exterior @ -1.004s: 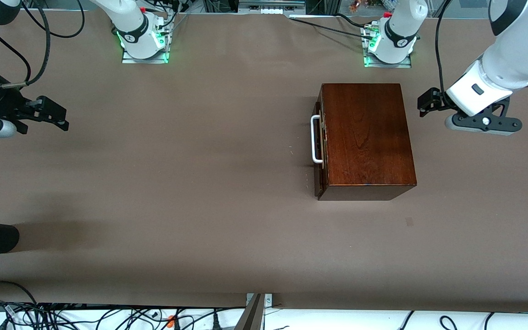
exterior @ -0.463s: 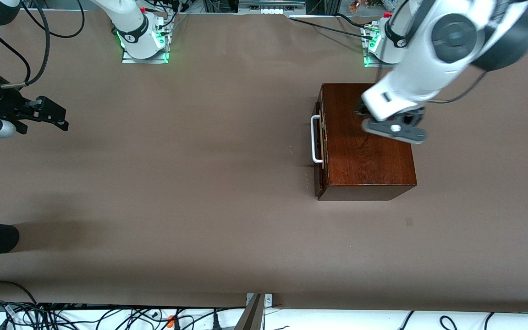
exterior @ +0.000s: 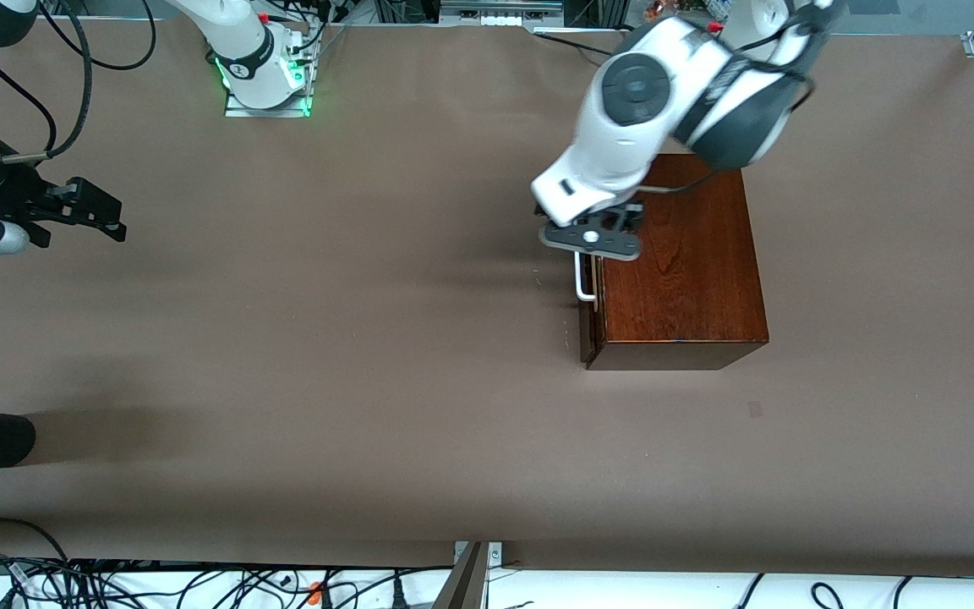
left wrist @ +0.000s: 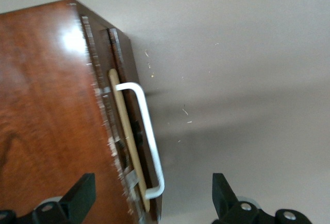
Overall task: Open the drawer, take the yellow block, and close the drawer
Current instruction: 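Lower the left gripper onto the white drawer handle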
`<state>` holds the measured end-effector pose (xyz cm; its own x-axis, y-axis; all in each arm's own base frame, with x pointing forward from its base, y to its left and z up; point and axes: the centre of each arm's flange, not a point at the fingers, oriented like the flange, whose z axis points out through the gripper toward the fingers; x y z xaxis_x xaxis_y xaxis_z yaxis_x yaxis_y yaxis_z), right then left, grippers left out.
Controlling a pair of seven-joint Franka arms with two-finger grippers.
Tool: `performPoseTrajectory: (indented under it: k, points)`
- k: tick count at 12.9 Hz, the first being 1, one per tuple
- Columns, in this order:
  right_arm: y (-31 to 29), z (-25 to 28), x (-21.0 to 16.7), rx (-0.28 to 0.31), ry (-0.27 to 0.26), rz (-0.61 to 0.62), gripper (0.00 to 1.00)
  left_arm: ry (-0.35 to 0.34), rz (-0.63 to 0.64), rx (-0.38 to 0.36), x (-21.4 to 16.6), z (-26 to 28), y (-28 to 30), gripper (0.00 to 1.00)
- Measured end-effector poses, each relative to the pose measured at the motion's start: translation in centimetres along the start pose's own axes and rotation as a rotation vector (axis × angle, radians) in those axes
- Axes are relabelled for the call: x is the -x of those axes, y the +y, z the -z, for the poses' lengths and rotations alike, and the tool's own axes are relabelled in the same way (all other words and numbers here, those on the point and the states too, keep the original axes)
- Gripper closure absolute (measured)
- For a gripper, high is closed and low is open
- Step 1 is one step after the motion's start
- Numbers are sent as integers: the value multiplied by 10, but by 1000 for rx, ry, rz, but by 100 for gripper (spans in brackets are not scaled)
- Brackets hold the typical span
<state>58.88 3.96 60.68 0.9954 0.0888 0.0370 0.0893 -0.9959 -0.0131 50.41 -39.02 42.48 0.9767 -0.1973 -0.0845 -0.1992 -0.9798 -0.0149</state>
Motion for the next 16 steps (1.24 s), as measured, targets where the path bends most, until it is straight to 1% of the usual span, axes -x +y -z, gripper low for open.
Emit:
performPoseTrajectory:
  k: [2, 5, 7, 10, 13, 16]
  points:
    - [0, 0, 0, 0, 0, 0, 0, -1, -19, -45, 2, -29, 23, 0]
    - [0, 0, 0, 0, 0, 0, 0, 0, -17, -108, -1, -54, 29, 0]
    - [0, 0, 0, 0, 0, 0, 0, -11, -20, -127, -4, -66, 25, 0]
    - [0, 0, 0, 0, 0, 0, 0, -35, -3, -136, -5, -83, 24, 0]
    - [0, 0, 0, 0, 0, 0, 0, -16, -8, -194, -7, -96, 24, 0]
    - [0, 0, 0, 0, 0, 0, 0, -3, -5, -218, -3, -103, 32, 0]
